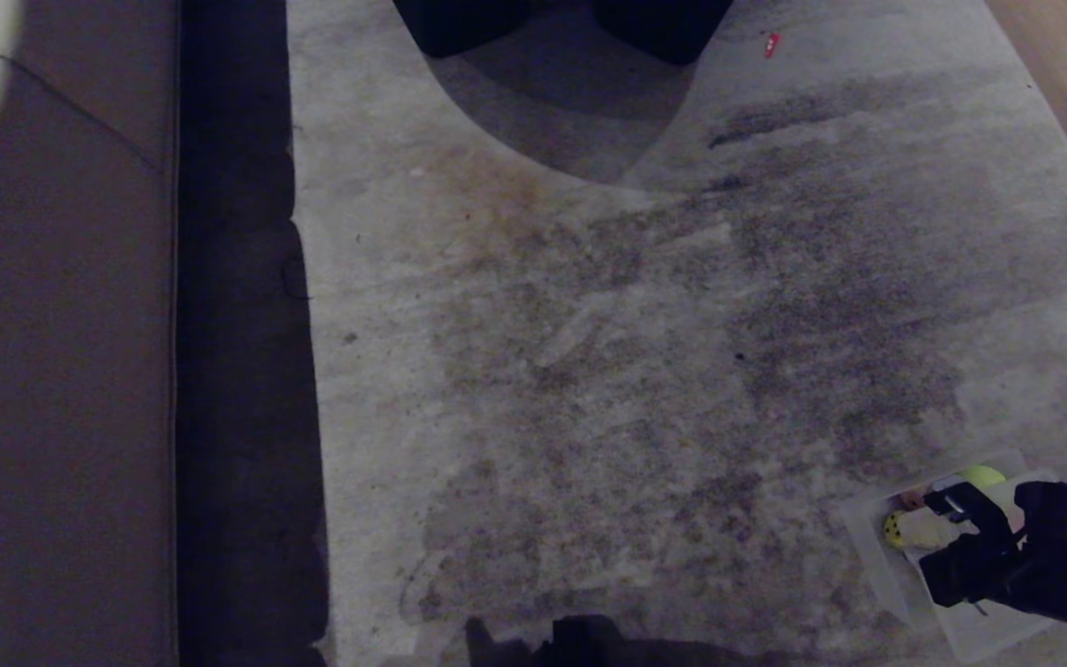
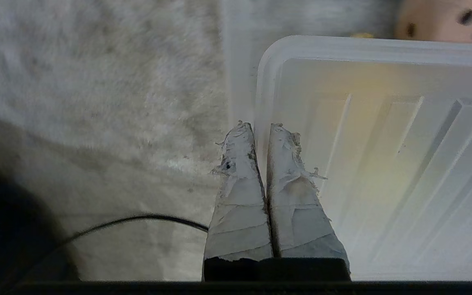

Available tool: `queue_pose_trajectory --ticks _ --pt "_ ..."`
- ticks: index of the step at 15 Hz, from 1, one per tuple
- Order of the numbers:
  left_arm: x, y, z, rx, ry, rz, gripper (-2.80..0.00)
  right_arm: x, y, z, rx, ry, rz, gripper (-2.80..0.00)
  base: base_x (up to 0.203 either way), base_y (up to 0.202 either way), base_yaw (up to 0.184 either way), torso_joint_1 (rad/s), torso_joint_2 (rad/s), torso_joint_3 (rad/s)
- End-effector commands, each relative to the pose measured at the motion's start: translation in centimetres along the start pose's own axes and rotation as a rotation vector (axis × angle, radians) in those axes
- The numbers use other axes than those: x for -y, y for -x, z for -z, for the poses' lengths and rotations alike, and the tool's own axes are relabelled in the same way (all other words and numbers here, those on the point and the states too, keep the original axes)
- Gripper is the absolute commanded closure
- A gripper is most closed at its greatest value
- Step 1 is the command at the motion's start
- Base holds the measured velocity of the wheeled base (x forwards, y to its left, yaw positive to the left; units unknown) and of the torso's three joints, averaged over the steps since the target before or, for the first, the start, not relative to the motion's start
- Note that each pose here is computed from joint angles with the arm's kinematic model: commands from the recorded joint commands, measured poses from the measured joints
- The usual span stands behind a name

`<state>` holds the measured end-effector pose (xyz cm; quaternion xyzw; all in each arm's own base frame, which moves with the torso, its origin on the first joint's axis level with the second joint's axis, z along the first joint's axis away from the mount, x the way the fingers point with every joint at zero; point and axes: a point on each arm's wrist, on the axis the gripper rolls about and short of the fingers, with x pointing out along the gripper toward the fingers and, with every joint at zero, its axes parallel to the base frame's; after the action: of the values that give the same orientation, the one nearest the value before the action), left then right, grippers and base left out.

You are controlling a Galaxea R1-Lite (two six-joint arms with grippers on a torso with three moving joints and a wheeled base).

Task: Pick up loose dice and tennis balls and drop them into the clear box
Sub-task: Close the lid

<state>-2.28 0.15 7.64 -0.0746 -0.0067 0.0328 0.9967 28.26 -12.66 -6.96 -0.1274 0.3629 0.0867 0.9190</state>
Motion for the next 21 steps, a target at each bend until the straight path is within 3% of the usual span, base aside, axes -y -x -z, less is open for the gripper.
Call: queue_pose_trajectory --ticks 1,11,12,18,21 --pt "0.0 0.0 0.0 0.001 0.001 -0.001 0.00 -0.4 -0.3 -0.1 0.001 0.021 -0.012 0.00 0.000 0.000 0.000 0.000 0.00 0.000" --pt "0.0 0.0 0.0 0.001 0.001 -0.001 0.00 -1.7 -1.3 -0.1 -0.017 0.096 -0.051 0.00 0.000 0.000 0.000 0.000 0.00 0.000" --pt "0.0 0.0 0.0 -0.001 0.001 -0.001 0.00 -1.8 -1.3 -0.1 -0.015 0.101 -0.056 -2.80 0.000 0.000 0.000 0.000 0.00 0.000" --pt "0.0 0.0 0.0 0.001 0.001 0.001 0.00 -1.6 0.3 -1.0 0.012 0.098 -0.041 -2.80 0.000 0.000 0.000 0.000 0.00 0.000" --pt "0.0 0.0 0.0 0.000 0.001 0.000 0.00 -1.0 2.1 -1.9 0.046 -0.044 0.000 -2.80 0.000 0.000 0.000 0.000 0.00 0.000"
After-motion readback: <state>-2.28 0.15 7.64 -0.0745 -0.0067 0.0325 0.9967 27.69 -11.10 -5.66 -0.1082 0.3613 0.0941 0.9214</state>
